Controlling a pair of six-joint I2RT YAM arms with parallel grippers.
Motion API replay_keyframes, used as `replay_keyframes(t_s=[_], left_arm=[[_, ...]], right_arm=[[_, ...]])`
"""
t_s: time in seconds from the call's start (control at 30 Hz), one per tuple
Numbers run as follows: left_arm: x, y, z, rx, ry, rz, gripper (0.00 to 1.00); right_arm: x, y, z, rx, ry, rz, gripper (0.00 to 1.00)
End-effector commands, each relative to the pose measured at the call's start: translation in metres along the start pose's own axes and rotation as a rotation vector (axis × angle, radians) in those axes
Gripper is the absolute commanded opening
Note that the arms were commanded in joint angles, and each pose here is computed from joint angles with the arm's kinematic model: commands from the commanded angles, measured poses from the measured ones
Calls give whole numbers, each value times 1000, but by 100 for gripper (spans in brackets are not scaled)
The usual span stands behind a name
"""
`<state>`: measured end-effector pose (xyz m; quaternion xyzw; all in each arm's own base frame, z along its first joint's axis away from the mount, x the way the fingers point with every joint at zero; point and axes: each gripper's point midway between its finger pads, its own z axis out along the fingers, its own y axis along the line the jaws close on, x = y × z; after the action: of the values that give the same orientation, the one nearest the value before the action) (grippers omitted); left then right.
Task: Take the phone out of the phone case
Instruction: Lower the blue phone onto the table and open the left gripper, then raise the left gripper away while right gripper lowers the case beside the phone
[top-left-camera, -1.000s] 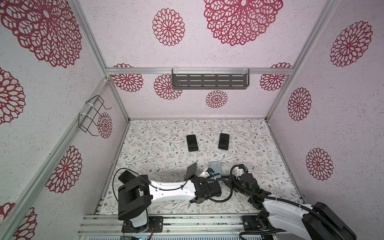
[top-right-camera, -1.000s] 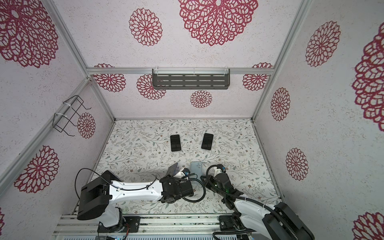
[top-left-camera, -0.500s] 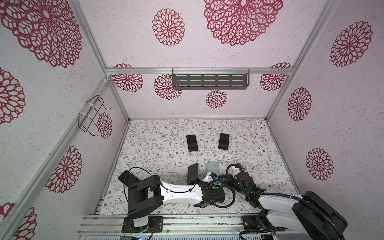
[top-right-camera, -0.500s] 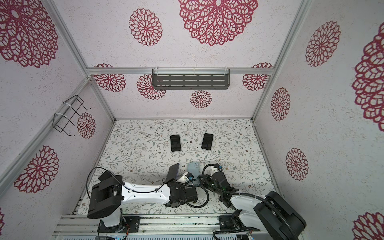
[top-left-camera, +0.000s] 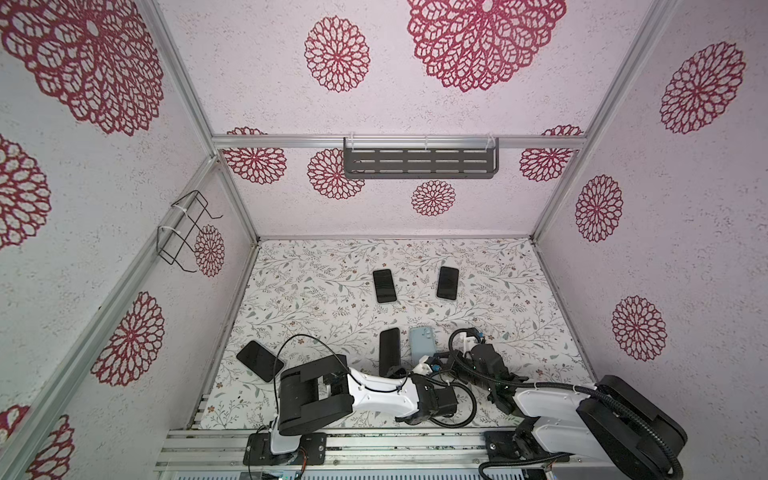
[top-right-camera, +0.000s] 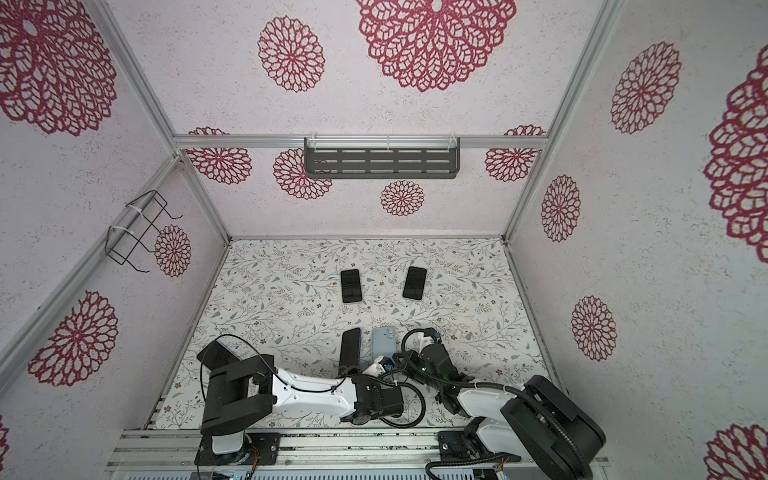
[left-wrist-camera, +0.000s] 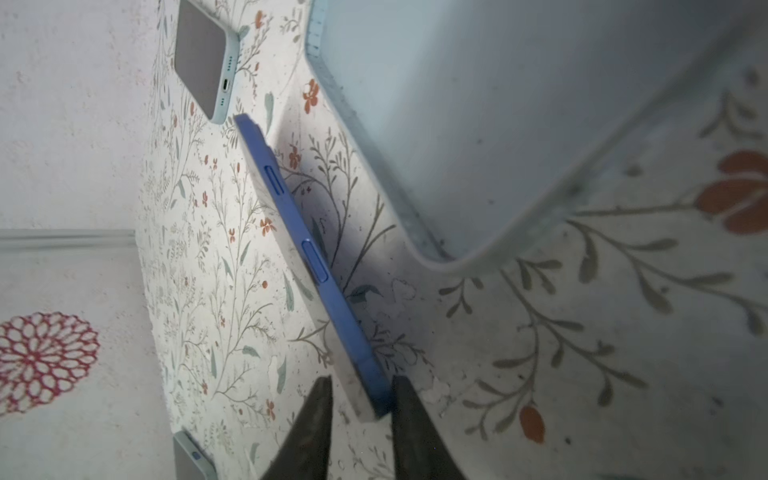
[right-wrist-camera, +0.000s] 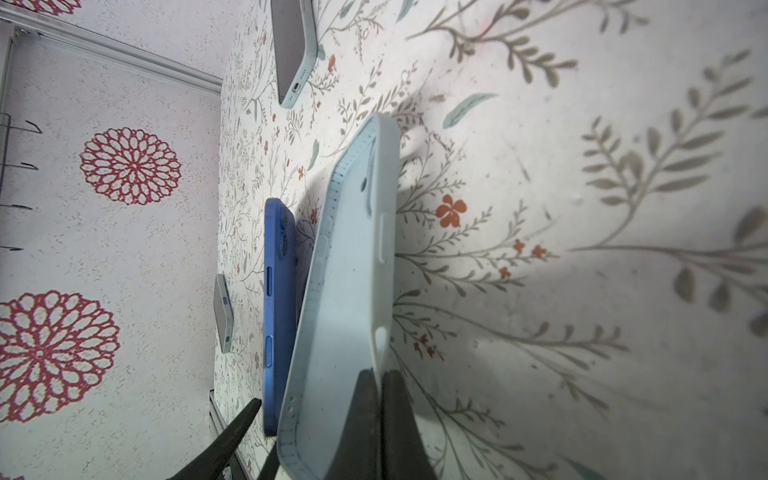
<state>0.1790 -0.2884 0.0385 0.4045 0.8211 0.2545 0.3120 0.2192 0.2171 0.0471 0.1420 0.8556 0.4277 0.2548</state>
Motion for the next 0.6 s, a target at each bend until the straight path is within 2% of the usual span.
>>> replay_keyframes(t_s=[0.0,0.1,0.2,0.4,0.57], left_arm=[[-10,-6,-5,8,-27,-49,44],[-9,0,-8,-1,-31,-80,67],[-6,16,-14,-24,-41,-145,84],[2,65,-31,30,-90,-382,98],[23,111,-35,117,-104,-606,99]], right_arm=[[-6,19,3,-48,-14,-6,0],[-5,16,3,-33,-10,-15,0],[-4,11,6,-10,-13,-21,0],[-3,10,16,28,-22,-42,0],[6,9,28,66,-14,-69,0]])
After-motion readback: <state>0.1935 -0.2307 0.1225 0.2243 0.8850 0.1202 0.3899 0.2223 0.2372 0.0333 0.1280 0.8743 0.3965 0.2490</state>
